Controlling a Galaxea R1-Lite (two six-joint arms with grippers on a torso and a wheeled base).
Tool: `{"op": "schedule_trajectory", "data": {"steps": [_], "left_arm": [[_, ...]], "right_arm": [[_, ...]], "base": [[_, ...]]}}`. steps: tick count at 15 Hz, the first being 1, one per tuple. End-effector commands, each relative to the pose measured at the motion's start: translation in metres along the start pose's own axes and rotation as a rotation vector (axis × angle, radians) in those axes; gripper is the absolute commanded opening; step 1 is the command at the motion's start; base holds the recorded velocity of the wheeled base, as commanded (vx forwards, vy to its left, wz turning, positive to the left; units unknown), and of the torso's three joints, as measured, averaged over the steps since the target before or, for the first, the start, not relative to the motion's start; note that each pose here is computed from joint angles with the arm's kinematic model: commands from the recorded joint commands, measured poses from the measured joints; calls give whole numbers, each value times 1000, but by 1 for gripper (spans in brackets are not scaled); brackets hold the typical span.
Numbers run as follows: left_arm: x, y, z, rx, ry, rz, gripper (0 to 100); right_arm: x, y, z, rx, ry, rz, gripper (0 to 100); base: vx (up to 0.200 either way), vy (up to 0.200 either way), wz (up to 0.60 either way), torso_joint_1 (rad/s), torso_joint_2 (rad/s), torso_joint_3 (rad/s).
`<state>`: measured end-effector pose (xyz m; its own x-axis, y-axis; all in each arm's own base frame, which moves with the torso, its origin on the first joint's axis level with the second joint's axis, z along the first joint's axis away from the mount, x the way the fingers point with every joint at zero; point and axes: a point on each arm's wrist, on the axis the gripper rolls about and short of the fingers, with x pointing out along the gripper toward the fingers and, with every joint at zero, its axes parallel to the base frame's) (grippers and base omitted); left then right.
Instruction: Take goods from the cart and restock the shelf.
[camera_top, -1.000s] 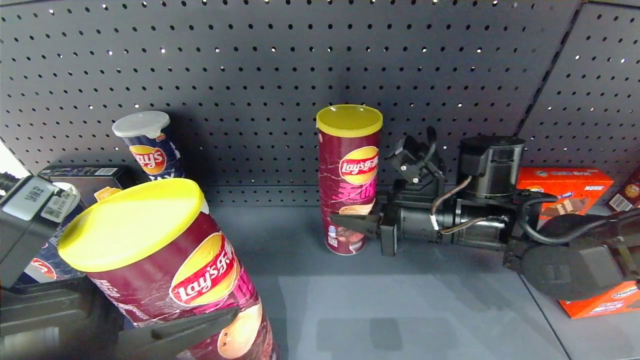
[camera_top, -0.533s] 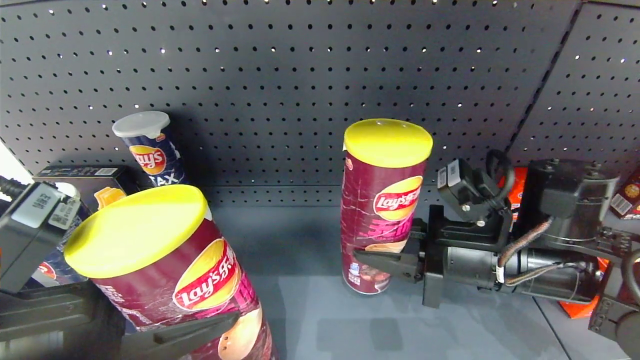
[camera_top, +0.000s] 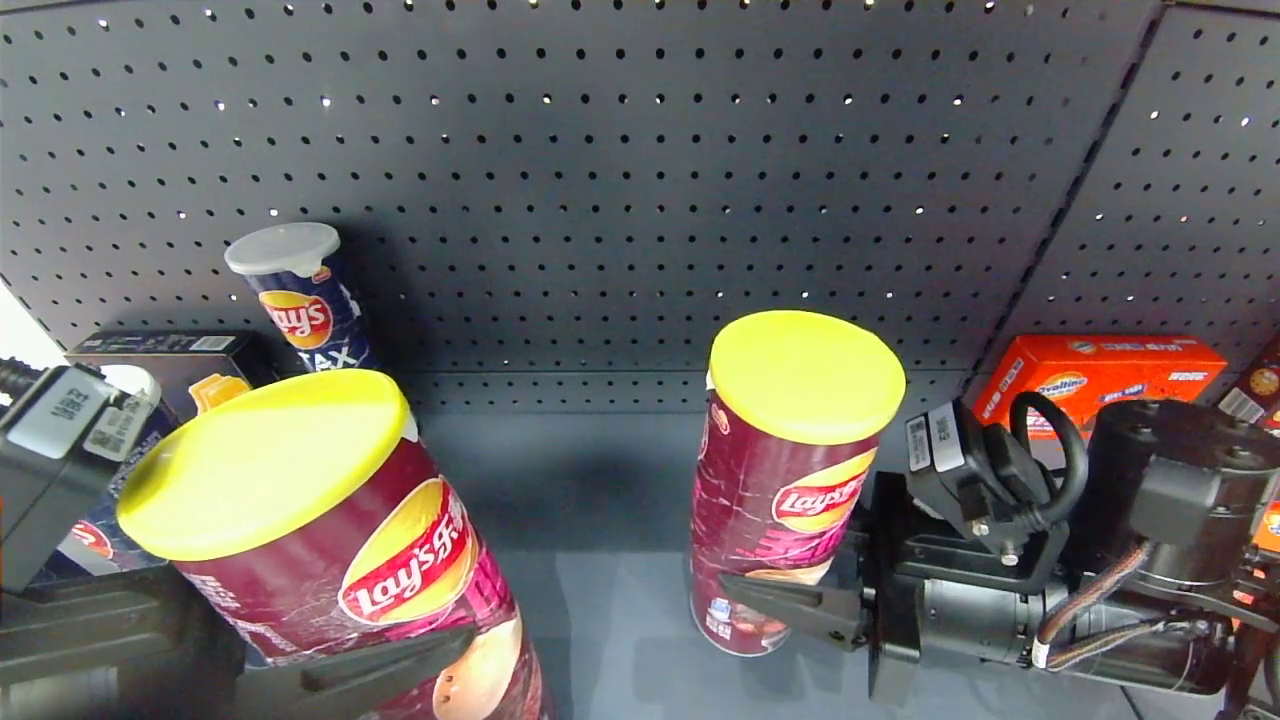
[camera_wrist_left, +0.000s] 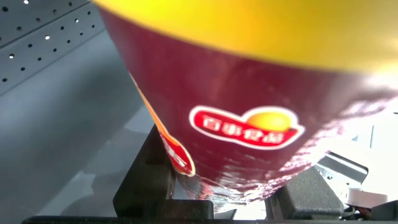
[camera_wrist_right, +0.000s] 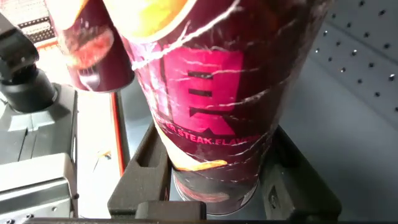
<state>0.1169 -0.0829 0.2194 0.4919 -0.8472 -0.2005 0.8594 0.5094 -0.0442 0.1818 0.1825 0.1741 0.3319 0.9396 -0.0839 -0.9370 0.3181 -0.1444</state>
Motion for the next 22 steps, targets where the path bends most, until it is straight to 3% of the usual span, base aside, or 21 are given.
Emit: {"op": "schedule_trajectory", "data": {"steps": [1,16,17,22], "left_arm": [[0,1,0,-2,2,3,0],[1,1,-7,-15,22,6,0],[1,1,-8,-17,26,6,0],[0,0,-11,-20,31,5,0]], "right_arm": [[3,3,-12,17,31,15,0],[11,9,-34,31,42,37,0],[11,9,-34,33,45,37,100],[4,12,-32,28,38,34,100]], "base": [[0,0,0,0,0,0],[0,0,0,0,0,0],[0,0,0,0,0,0],[0,0,0,0,0,0]]}}
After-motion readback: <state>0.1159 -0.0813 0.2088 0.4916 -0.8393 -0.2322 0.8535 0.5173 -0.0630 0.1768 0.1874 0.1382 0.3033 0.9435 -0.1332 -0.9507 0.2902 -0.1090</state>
